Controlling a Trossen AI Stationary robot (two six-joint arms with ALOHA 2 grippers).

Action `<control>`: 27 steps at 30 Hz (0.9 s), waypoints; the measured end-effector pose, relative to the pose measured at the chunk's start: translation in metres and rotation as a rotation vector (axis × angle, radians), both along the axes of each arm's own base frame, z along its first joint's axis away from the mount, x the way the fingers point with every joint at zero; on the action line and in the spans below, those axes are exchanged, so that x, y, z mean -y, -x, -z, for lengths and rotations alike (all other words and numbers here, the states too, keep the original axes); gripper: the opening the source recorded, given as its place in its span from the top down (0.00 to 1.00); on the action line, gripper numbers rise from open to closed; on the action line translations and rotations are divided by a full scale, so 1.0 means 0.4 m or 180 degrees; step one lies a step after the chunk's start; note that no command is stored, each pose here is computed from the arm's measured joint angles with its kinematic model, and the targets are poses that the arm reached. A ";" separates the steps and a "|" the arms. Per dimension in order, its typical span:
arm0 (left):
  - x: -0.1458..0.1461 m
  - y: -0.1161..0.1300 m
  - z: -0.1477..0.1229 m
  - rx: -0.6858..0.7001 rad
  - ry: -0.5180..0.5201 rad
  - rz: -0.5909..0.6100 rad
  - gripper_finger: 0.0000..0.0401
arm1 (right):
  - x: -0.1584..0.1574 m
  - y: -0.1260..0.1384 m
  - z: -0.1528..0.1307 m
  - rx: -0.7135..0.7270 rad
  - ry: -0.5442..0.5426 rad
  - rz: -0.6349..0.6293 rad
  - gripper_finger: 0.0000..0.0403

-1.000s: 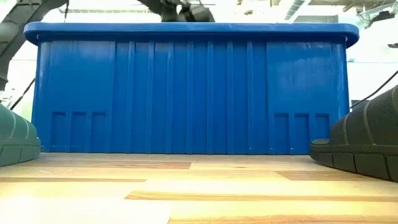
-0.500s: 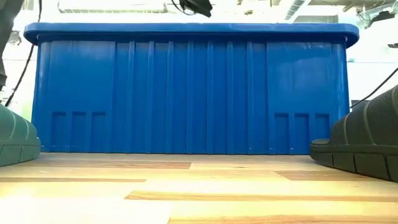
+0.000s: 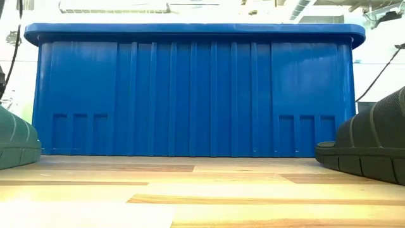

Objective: Pick and place slides into bin
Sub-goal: Put the black slide into the blue bin

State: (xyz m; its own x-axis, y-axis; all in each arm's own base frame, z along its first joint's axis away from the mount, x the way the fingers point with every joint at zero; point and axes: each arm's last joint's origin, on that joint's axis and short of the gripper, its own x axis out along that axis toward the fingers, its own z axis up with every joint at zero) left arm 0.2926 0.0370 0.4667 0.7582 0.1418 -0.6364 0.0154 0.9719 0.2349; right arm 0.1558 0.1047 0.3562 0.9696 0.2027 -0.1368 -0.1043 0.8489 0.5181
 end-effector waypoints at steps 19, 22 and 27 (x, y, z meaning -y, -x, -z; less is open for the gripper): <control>0.218 0.007 -0.033 0.0514 0.0594 -0.0077 0.52 | -0.248 0.037 0.110 -0.0883 0.0083 -0.0589 0.39; 0.258 0.017 -0.032 0.0524 0.0594 -0.0128 0.52 | -0.280 0.036 0.148 -0.1057 0.0217 -0.0607 0.42; 0.308 0.033 -0.033 0.0593 0.0523 -0.0237 0.52 | -0.325 0.021 0.220 -0.1324 0.0471 -0.0559 0.47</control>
